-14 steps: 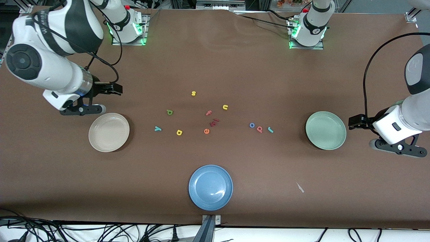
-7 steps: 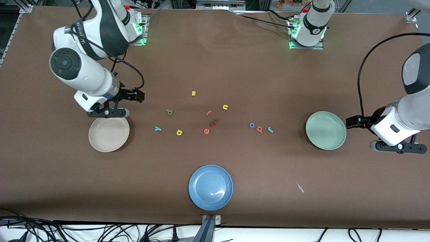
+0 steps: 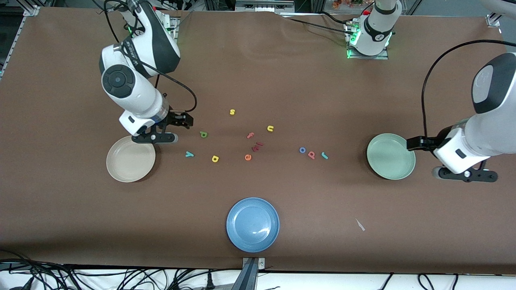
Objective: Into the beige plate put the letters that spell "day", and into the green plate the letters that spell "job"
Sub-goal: 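Reach the right gripper to the green letter while the left gripper reaches the cyan letter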
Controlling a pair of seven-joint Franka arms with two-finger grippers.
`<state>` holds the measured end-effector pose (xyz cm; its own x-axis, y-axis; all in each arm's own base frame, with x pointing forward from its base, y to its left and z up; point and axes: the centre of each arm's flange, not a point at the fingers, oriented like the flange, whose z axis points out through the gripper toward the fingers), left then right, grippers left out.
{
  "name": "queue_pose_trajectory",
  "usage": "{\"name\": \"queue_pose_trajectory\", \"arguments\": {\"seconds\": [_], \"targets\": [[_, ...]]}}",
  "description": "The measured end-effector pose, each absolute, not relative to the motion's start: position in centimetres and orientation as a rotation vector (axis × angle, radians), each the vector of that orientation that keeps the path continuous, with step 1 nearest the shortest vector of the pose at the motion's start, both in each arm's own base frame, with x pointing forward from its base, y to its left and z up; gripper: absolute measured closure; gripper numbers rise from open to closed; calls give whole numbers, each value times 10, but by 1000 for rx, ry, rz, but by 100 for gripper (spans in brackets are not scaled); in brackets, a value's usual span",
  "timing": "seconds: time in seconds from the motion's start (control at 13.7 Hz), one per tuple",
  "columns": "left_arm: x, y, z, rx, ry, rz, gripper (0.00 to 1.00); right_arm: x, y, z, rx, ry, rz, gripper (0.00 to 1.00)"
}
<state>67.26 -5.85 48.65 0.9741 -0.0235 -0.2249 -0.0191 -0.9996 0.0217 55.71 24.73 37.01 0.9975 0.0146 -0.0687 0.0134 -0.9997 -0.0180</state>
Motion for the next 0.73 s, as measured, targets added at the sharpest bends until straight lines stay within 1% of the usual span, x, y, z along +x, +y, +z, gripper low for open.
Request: {"name": "queue_pose_trajectory", "arguments": {"seconds": [0.07,0.29,0.51,0.73], "targets": [[675,-66,471,3049,59,-386,0,556,248,359,-3119,-24,86,0],[688,-85,430,2997,376,-377,0,549,253,322,-3115,-37,51,0],[680,-126,397,2984,646,-455,0,544,263,292,-3121,-64,75,0],[680,-168,349,2937,873,-442,0,541,272,263,-3125,-86,82,0]]}}
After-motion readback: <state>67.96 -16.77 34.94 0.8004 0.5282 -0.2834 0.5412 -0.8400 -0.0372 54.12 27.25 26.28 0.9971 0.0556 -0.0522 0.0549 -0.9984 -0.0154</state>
